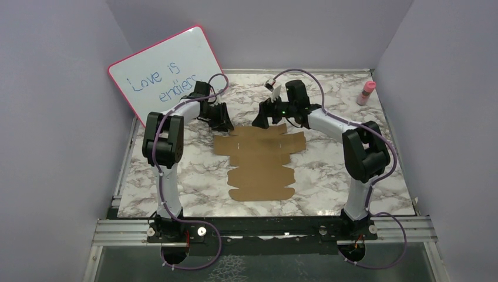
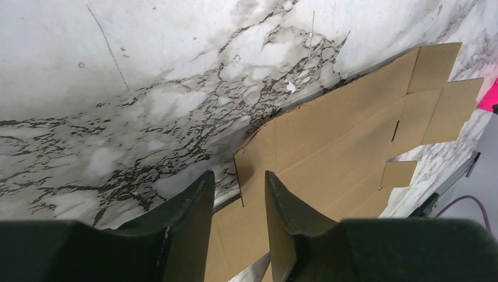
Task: Fold the paper box
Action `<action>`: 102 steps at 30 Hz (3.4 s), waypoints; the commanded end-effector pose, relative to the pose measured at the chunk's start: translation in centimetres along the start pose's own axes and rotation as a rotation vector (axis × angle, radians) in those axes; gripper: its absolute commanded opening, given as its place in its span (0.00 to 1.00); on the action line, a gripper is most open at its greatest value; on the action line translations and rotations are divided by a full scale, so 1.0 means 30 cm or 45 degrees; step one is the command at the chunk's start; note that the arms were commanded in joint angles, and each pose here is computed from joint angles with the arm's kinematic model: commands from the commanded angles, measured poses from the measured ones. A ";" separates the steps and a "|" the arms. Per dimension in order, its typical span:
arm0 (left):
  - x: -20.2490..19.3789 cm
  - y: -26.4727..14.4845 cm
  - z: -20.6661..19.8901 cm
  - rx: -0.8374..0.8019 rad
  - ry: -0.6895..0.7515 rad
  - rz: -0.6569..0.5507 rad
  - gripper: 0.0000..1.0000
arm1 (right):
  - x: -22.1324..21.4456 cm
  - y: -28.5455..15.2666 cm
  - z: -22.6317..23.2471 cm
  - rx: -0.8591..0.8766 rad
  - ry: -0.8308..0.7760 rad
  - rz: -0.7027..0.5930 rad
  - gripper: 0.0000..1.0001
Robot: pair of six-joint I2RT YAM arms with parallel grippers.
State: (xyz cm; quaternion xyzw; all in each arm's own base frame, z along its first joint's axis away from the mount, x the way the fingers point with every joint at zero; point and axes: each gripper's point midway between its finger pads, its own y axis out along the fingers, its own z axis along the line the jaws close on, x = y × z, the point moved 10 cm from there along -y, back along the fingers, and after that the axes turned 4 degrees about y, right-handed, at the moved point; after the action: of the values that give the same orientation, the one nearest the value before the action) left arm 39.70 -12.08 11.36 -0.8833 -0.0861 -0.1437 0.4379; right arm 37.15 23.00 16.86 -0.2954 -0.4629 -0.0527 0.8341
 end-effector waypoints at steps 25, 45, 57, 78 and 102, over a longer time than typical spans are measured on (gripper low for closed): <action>-0.001 0.056 -0.020 -0.169 -0.001 -0.041 0.16 | 0.025 0.012 -0.070 0.140 -0.270 0.084 0.83; -0.001 0.069 -0.020 -0.231 0.072 -0.092 0.06 | 0.007 0.015 -0.099 0.214 -0.298 0.143 0.83; 0.007 0.006 -0.100 -0.169 0.283 -0.190 0.04 | -0.003 0.022 -0.159 0.223 -0.306 0.248 0.82; 0.004 -0.040 -0.166 -0.151 0.387 -0.257 0.03 | -0.084 0.067 -0.197 0.483 -0.165 0.370 0.57; 0.006 -0.064 -0.190 -0.167 0.395 -0.308 0.04 | -0.116 0.086 -0.206 0.559 -0.108 0.429 0.26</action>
State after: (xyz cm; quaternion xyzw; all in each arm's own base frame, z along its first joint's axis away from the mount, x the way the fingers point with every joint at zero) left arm 38.47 -15.27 14.47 -0.8694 -0.0979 -0.3066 0.3749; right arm 40.77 21.01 10.50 -0.1991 -0.4529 0.1930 0.8473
